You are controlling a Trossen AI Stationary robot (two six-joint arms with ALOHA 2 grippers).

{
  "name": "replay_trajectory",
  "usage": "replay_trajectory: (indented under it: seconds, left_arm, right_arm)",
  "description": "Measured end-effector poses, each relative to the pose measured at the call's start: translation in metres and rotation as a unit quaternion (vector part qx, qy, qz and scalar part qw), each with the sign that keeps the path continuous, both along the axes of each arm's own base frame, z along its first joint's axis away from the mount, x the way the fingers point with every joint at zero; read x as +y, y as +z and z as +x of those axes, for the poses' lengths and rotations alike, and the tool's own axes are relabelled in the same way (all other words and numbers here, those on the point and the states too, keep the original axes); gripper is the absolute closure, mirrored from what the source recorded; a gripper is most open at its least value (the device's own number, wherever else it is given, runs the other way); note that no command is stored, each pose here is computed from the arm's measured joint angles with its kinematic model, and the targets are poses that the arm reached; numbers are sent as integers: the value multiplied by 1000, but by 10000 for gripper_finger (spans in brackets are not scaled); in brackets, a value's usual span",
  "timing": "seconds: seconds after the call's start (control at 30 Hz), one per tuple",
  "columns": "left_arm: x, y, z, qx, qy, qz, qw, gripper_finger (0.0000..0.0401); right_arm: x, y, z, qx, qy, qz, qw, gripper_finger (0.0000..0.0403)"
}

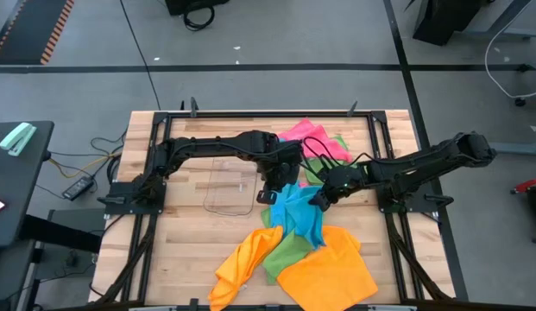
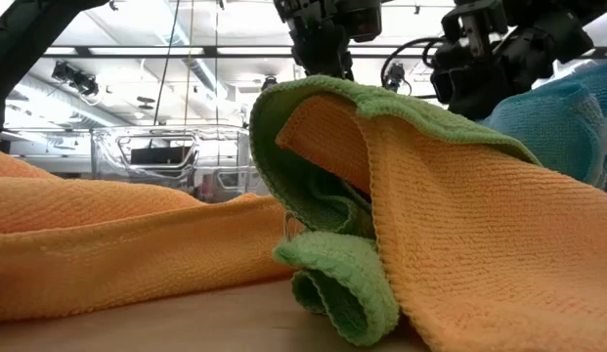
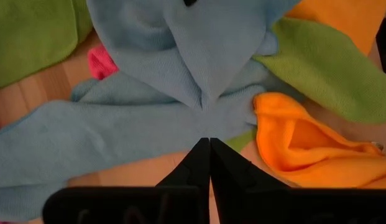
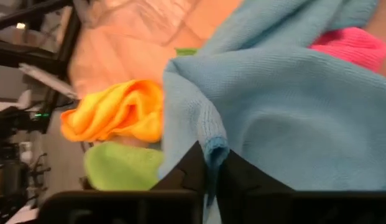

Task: Fold microfiber towels
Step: Fold the left blue towel

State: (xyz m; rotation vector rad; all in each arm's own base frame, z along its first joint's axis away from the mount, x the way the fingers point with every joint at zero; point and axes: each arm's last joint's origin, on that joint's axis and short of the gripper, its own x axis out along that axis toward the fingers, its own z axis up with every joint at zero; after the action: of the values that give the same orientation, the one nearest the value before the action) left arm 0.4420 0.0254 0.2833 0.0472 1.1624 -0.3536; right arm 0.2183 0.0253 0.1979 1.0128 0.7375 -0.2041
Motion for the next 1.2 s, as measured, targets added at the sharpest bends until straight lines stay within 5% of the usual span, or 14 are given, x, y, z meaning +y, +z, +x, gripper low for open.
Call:
replay_trajectory:
  seconds: [0.23,0.5,0.67,1.0,1.2]
  left_arm:
    - [-5,3,6,-43,-38,-12,998,341]
    - [-14,4,8,-68,-103,-62,990,239]
    - [-24,-22,24,-64,-112,-63,990,187]
    - [-20,-43,41,-77,-59,-5,995,201]
    - [-6,-41,39,-62,-17,-44,997,206]
  right_arm:
    - [5,19,-6,-20,48,-10,999,395]
    - [10,35,-8,7,86,-52,995,397]
    - [9,37,-9,6,82,-61,995,398]
    - [10,38,-10,5,74,-52,996,398]
    - [10,38,-10,5,76,-52,996,398]
